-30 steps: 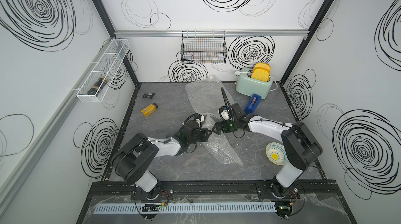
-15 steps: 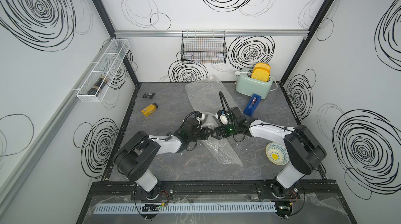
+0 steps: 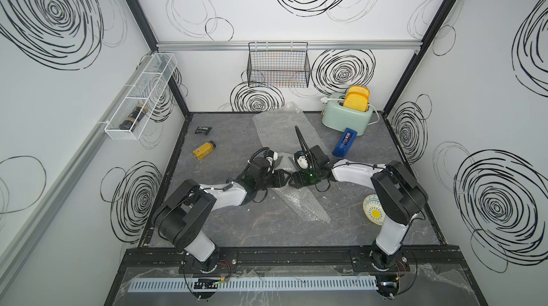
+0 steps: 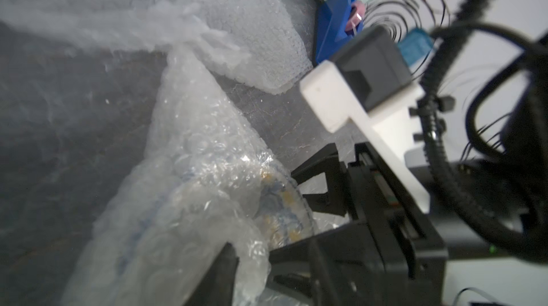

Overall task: Wrap bowls in bubble wrap
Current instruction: Wrap the bowl in bubble wrap.

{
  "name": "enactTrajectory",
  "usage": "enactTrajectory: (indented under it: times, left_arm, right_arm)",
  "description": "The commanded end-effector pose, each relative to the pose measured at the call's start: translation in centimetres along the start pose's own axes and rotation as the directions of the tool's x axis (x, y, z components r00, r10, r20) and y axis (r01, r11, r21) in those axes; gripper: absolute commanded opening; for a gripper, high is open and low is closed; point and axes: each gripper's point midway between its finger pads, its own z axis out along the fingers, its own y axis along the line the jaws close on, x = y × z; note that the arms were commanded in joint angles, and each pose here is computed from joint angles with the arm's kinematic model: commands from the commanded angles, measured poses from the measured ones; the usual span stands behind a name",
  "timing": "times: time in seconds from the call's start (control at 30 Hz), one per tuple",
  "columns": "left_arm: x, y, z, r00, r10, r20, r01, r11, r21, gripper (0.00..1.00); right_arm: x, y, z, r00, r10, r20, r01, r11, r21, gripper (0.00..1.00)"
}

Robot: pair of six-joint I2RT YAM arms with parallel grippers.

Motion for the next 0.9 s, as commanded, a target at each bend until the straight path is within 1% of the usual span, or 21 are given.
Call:
enactTrajectory:
  times: [0.0,0.1,0.17,0.2,0.3,0.33,0.47,0.57,0.67,0.77,0.87]
  left_arm:
    - [-1.4,-1.9,-1.6,0.998,0.056,0.031,-0.057,0.998,0.007,0.69]
    - [-2.1,-0.2,-3.9,0.994,0.067,0.090,-0.058,0.993,-0.107,0.84]
    - [-2.0,1.3,-5.5,0.990,0.039,0.132,-0.018,0.988,-0.154,1.00]
    - [-2.0,1.8,-6.2,0.989,0.018,0.150,0.005,0.989,-0.150,0.97]
    - [-0.8,3.5,-6.8,0.988,-0.061,0.143,0.079,0.989,-0.124,0.96]
    - [-0.5,3.7,-6.7,0.988,-0.071,0.135,0.087,0.990,-0.115,0.96]
    - [-0.7,4.2,-5.4,0.994,-0.063,0.093,0.074,0.990,-0.124,0.96]
    - [-1.0,4.1,-3.9,0.995,-0.067,0.071,0.074,0.993,-0.091,0.97]
    - [-0.6,4.1,-2.6,0.996,-0.076,0.048,0.079,0.995,-0.067,0.97]
    - [-0.5,5.1,-1.9,0.994,-0.096,0.048,0.100,0.991,-0.088,0.99]
    - [-0.4,6.4,-1.3,0.993,-0.105,0.045,0.110,0.985,-0.135,0.96]
  right_arm:
    - [-0.5,-0.7,0.2,1.000,0.014,0.014,-0.014,1.000,0.016,0.71]
    - [-0.6,-0.6,0.2,1.000,0.022,0.016,-0.022,1.000,-0.004,0.70]
    - [-0.7,-0.5,0.2,1.000,0.024,0.018,-0.023,1.000,-0.013,0.70]
    - [-0.7,-0.4,0.2,1.000,0.025,0.017,-0.025,1.000,-0.016,0.70]
    - [-0.6,-0.2,0.2,1.000,0.024,0.013,-0.024,0.999,-0.025,0.69]
    - [-0.6,-0.2,0.2,1.000,0.025,0.013,-0.024,0.999,-0.026,0.69]
    - [-0.7,-0.1,0.4,0.999,0.027,0.019,-0.026,0.999,-0.034,0.69]
    - [-0.3,0.0,0.7,1.000,0.029,-0.004,-0.029,0.999,-0.038,0.69]
    - [-0.1,-0.3,0.8,1.000,0.026,-0.009,-0.026,0.999,-0.022,0.69]
    - [0.0,-0.2,0.7,1.000,0.023,-0.011,-0.023,0.999,-0.023,0.69]
    - [0.2,-0.2,0.5,1.000,0.024,-0.014,-0.024,0.999,-0.024,0.70]
